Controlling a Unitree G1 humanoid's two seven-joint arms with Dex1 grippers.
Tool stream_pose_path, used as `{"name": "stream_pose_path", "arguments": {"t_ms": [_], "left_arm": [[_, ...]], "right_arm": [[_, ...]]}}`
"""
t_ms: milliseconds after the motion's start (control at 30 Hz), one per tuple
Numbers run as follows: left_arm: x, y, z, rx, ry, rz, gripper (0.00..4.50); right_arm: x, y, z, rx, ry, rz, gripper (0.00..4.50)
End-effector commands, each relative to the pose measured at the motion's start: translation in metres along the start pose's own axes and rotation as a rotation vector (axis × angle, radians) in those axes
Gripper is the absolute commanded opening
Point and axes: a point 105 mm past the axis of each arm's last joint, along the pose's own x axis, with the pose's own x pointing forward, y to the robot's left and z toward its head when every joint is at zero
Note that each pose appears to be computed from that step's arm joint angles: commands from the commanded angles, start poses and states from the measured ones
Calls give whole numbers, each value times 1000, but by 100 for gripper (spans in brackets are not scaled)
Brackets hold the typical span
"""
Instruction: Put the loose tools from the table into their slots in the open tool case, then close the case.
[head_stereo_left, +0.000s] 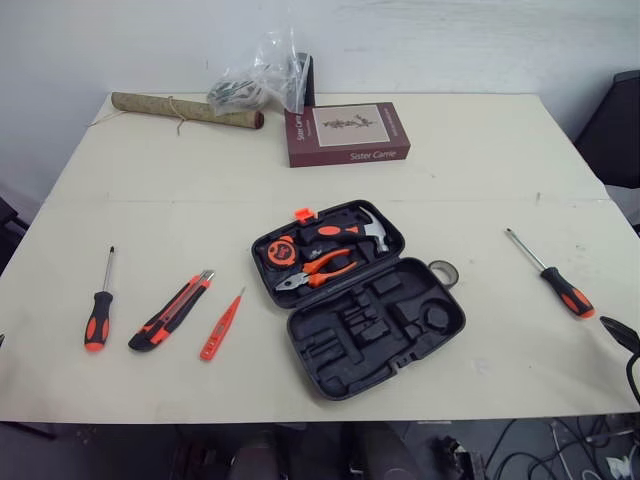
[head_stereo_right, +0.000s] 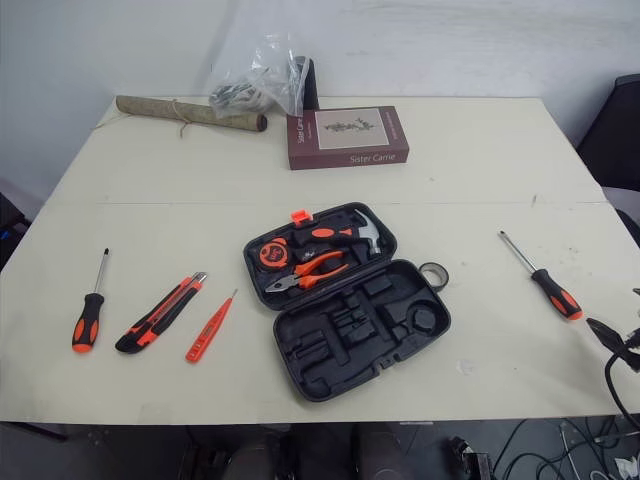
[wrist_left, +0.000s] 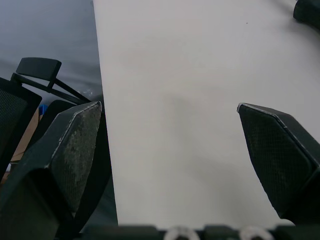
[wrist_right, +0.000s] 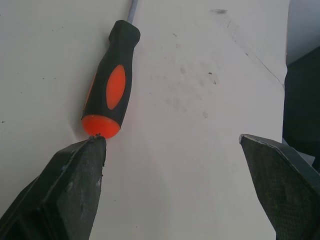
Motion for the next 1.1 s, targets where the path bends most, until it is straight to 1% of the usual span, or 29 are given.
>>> {"name": "stream_pose_path", "arguments": {"t_ms": [33, 133, 267, 333, 400, 467, 533, 600, 667, 700, 767, 833, 867, 933, 967, 1000, 1100], "left_arm": [[-3, -5, 15, -21, -78, -19, 443], [3, -33, 38, -63, -170, -143, 443], [10, -82, 70, -98, -237, -321, 443], [15, -109, 89, -86, -253, -420, 443], [21, -143, 112, -68, -274, -525, 443], [28, -177, 128, -18, -272, -603, 443], [37, -201, 135, 28, -242, -632, 443], [45, -230, 139, -4, -240, -682, 443], [47, -258, 136, -10, -223, -762, 450], [48, -266, 134, -6, -209, -785, 391], [51, -278, 134, -21, -195, -805, 320], [56, -287, 138, -23, -197, -806, 230], [58, -291, 138, -11, -189, -811, 180], [65, -297, 138, 29, -179, -808, 94], [68, -300, 138, 45, -174, -807, 43], [70, -302, 139, 53, -173, -806, 4], [73, -311, 144, 60, -172, -840, 4]], "right_arm": [[9, -1, 12, 14, -51, 10, 450], [35, 6, 43, 71, -168, 94, 450], [56, 25, 84, 93, -292, 251, 450], [65, 32, 101, 93, -324, 314, 450], [75, 41, 117, 74, -349, 388, 450], [89, 50, 129, 52, -330, 454, 450], [100, 56, 138, 52, -302, 504, 450], [116, 66, 151, 38, -293, 540, 450], [131, 76, 167, -6, -299, 562, 397], [135, 79, 172, -25, -299, 569, 360], [144, 85, 182, -43, -309, 583, 267], [152, 90, 193, -46, -322, 587, 167], [155, 92, 197, -54, -327, 590, 112], [160, 101, 203, -73, -332, 610, 17], [162, 106, 205, -96, -332, 620, 0], [164, 110, 206, -111, -327, 625, 0], [169, 118, 205, -152, -308, 638, 0]]}}
